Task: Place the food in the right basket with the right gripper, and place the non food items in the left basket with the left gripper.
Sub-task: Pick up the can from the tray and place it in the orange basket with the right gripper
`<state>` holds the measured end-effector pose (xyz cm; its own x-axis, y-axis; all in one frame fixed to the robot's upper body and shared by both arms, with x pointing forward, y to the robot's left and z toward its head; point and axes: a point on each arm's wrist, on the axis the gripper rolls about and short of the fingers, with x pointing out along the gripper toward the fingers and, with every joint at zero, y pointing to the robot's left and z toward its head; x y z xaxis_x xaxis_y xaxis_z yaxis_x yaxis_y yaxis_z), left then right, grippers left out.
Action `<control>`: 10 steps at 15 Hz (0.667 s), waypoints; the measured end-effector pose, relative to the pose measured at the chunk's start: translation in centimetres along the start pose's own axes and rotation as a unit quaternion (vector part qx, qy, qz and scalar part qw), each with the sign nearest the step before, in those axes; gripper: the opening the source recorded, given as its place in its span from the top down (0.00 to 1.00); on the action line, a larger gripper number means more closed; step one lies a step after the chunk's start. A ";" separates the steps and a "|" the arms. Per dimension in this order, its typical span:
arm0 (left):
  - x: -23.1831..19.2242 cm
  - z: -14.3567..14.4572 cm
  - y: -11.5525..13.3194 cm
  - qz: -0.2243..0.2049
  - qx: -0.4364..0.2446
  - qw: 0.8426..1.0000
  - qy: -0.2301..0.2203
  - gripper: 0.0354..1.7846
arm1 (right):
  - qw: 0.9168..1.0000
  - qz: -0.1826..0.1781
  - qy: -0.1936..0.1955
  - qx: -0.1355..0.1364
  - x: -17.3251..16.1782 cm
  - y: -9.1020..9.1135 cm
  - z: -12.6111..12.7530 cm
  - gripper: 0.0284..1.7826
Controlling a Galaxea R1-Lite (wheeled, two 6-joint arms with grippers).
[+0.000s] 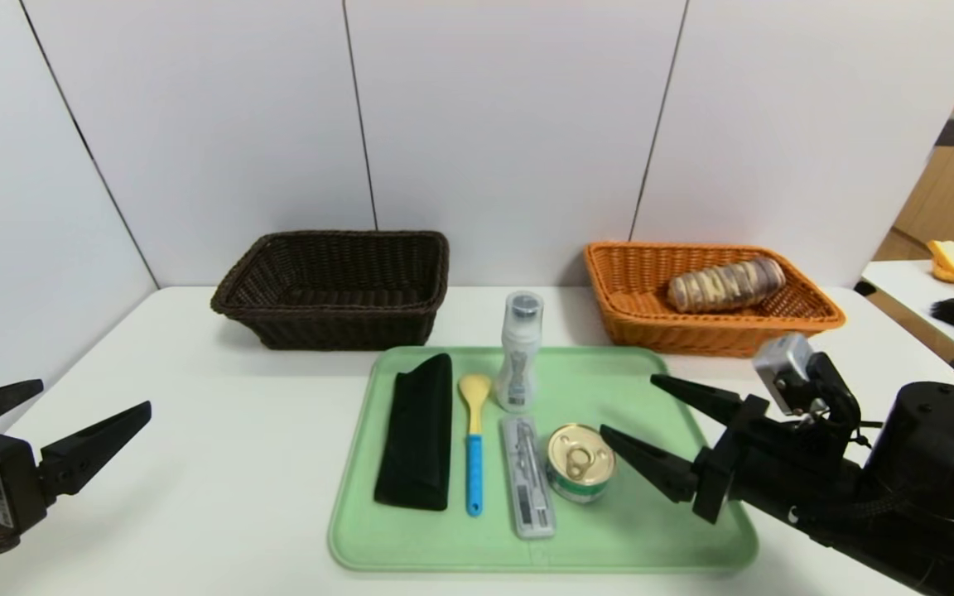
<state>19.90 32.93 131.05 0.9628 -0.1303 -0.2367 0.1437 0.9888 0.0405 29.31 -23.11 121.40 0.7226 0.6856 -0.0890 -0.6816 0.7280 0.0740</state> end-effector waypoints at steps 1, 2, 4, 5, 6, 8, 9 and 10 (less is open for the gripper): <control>0.0 -0.1 0.0 0.000 0.000 1.000 0.001 0.06 | 1.000 0.003 0.014 0.004 -0.4 0.1 -0.5 0.05; 0.0 -0.1 0.0 0.000 0.000 1.000 0.002 0.06 | 1.000 0.008 0.026 0.007 -0.7 0.2 -1.0 0.05; 0.0 -0.2 0.0 0.000 -0.005 1.000 0.003 0.06 | 0.999 0.013 0.043 0.011 -1.0 0.4 -1.7 0.05; 0.0 -0.2 0.0 0.000 -0.005 1.000 0.003 0.06 | 0.998 0.014 0.052 0.011 -1.0 0.4 -2.0 0.05; 0.0 -0.2 0.0 0.000 -0.006 1.000 0.003 0.06 | 0.998 0.015 0.058 0.010 -0.9 0.4 -2.3 0.05; 0.0 -0.2 0.0 0.000 -0.006 1.000 0.003 0.06 | 0.997 0.023 0.071 0.003 -0.6 0.4 -2.9 0.05; 0.0 -0.2 0.0 0.000 -0.006 1.000 0.003 0.06 | 0.997 0.030 0.078 -0.002 -0.4 0.4 -3.2 0.05; 0.0 -0.2 0.0 0.000 -0.006 1.000 0.003 0.06 | 0.996 0.035 0.084 -0.005 -0.2 0.4 -3.5 0.05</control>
<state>19.87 32.93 130.84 0.9611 -0.1302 -0.2435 0.1415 0.9895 0.0295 28.54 -22.99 117.99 0.6442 0.7231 -0.2491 -0.7313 0.6778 0.0762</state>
